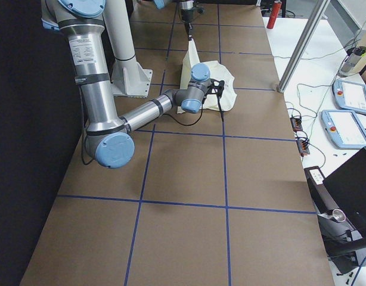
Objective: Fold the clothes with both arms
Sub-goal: 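Lift the hem with both grippers and fold it toward the collar, then release the hem and raise both grippers away from the folded shirt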
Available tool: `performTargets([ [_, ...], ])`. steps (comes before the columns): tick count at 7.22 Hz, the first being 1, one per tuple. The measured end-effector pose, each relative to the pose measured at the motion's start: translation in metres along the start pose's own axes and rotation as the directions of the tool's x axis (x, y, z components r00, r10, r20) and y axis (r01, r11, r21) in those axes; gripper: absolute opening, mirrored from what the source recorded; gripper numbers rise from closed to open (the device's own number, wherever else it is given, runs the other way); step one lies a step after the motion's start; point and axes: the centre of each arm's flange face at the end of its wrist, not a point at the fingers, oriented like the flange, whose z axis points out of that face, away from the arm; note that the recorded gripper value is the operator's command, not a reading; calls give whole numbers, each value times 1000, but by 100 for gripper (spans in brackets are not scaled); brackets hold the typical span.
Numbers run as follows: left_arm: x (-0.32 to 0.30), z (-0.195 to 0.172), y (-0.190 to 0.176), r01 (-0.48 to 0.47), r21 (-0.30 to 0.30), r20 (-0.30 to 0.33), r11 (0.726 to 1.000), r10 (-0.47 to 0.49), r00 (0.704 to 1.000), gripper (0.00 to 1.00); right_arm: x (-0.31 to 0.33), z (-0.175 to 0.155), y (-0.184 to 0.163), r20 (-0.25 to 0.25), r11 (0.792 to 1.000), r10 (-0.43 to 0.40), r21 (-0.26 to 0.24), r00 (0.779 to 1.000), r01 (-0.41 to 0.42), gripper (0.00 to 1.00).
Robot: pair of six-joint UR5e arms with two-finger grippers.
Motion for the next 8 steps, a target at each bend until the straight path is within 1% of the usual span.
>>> performTargets([
  [1,-4,4,-38,-10,46,30,999,9,999,0,-16,17,-24,-4,1000,7,15,1000,-7,0],
  [2,-4,20,-71,-13,75,60,997,8,998,0,-27,34,-44,-16,999,16,36,1000,-15,0],
  [3,-1,45,-97,-13,87,74,996,7,997,0,-31,46,-59,-31,998,25,61,999,-24,0],
  [4,-2,74,-115,-15,94,68,995,9,998,0,-34,55,-72,-45,996,35,82,998,-32,0],
  [6,-10,122,-141,-14,101,60,995,8,998,0,-34,71,-93,-72,993,58,105,996,-51,0],
  [8,-12,144,-151,-13,102,61,995,6,998,0,-31,84,-100,-92,992,73,105,993,-63,0],
])
